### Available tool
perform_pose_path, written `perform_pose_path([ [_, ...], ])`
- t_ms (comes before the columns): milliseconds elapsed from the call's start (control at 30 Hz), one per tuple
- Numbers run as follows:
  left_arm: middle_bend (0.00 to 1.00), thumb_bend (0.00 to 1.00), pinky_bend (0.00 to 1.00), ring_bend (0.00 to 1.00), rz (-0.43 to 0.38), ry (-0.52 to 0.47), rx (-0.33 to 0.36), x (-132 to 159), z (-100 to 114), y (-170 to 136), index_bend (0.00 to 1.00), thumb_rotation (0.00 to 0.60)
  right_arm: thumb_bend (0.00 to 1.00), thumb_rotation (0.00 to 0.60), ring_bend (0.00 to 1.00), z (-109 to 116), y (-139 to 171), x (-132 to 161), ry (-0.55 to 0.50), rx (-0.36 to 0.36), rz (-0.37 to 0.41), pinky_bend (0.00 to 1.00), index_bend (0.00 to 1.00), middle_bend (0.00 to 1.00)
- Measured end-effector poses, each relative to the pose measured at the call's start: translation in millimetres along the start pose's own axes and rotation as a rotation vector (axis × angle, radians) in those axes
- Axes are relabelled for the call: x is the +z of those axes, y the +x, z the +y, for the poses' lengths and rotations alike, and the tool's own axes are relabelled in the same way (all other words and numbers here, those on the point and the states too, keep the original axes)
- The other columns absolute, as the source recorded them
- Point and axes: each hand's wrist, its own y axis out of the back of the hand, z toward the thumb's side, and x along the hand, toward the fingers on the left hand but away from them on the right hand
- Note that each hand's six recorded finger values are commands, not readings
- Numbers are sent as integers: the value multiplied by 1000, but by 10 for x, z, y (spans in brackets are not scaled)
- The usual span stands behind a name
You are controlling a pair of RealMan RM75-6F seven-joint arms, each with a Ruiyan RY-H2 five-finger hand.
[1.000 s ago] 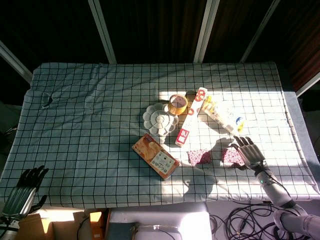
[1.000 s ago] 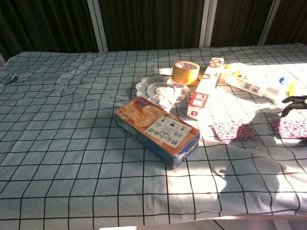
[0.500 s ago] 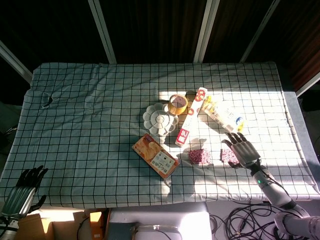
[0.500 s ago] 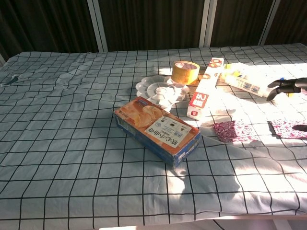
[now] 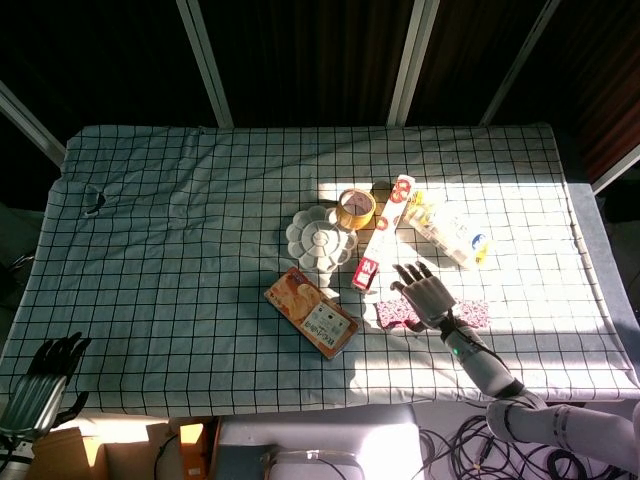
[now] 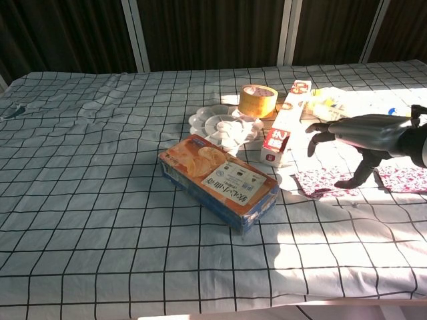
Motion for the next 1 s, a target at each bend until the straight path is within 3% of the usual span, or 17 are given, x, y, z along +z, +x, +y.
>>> perform_pose_path([
  [500, 7, 359, 0, 0, 3, -7, 4, -27, 8, -15, 0, 600, 198, 600, 0, -139, 0, 95, 32, 37, 9, 0, 246, 0],
  [867, 7, 358, 0, 0, 6, -6, 4, -30, 3, -14, 0, 600, 199, 600, 0, -160, -36, 62, 26, 30, -7, 0, 349, 0],
  [1000, 7, 357, 0, 0, 6, -6, 3, -29, 3, -16, 0, 600, 199, 600, 0, -159, -31, 49, 29, 23, -11, 0, 345, 0],
])
